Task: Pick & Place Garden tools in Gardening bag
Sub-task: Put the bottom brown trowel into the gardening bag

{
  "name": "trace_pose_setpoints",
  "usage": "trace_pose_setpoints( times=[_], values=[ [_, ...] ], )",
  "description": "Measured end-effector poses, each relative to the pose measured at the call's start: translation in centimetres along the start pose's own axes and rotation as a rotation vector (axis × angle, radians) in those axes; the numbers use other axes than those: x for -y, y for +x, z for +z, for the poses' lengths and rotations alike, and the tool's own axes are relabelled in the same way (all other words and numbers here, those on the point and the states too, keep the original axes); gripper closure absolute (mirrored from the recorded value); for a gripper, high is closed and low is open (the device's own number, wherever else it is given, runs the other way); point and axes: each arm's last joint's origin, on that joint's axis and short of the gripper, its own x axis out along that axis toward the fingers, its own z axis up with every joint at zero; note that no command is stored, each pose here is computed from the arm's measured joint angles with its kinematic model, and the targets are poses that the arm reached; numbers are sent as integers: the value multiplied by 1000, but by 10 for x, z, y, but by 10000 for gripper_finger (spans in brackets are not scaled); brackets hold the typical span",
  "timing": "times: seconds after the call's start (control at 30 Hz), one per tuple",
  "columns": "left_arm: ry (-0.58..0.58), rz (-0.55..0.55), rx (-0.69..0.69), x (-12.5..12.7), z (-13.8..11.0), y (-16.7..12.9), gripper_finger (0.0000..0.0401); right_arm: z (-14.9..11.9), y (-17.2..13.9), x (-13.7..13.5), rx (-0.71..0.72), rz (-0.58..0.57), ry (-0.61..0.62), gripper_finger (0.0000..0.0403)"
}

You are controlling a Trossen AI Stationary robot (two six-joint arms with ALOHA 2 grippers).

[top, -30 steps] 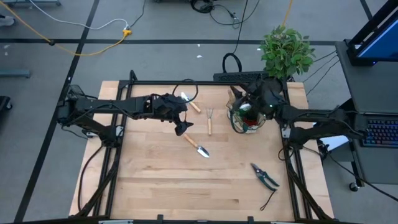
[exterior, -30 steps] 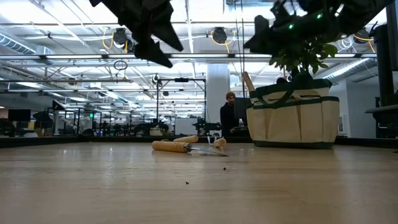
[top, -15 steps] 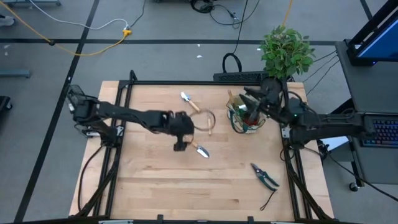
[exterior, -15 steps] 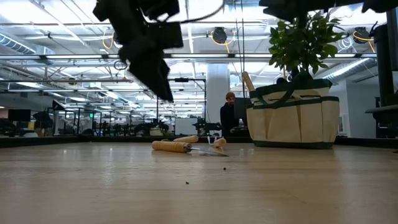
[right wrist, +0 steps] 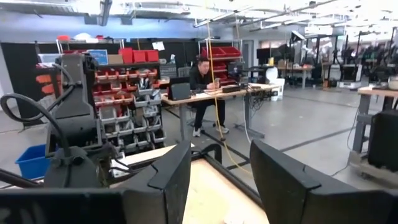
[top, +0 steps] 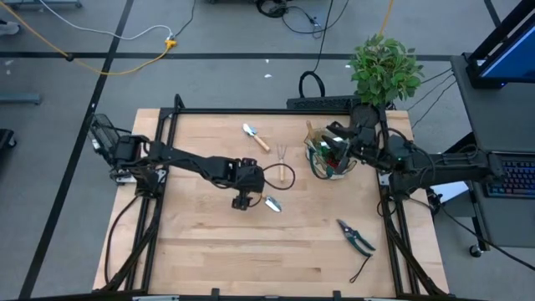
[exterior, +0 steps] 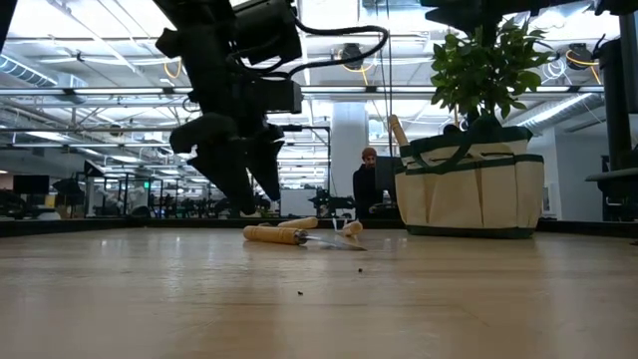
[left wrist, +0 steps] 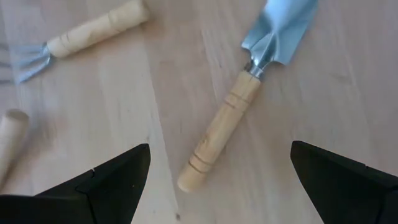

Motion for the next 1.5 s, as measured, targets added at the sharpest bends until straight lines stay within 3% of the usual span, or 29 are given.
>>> trace_pose_setpoints(
  times=[0.1,0.17,0.5,0.97,1.07,1.5],
  values=[
    [-162,7,-5,-6,-2,1,9,-1,0,0,-13,2,11,247],
    [-195,15,-11,-9,-3,1,9,-2,0,0,-22,1,17,247],
    [128,55,2,-15,-1,11,9,-2,0,0,-25,2,28,247],
    [194,-54,-75,-12,-10,48,13,-4,1,0,-35,0,19,247],
    [195,-72,-93,-11,-12,49,43,-4,1,0,-37,0,17,247],
    [146,-202,-89,-15,-19,52,261,-4,1,0,-35,1,25,247]
  ],
)
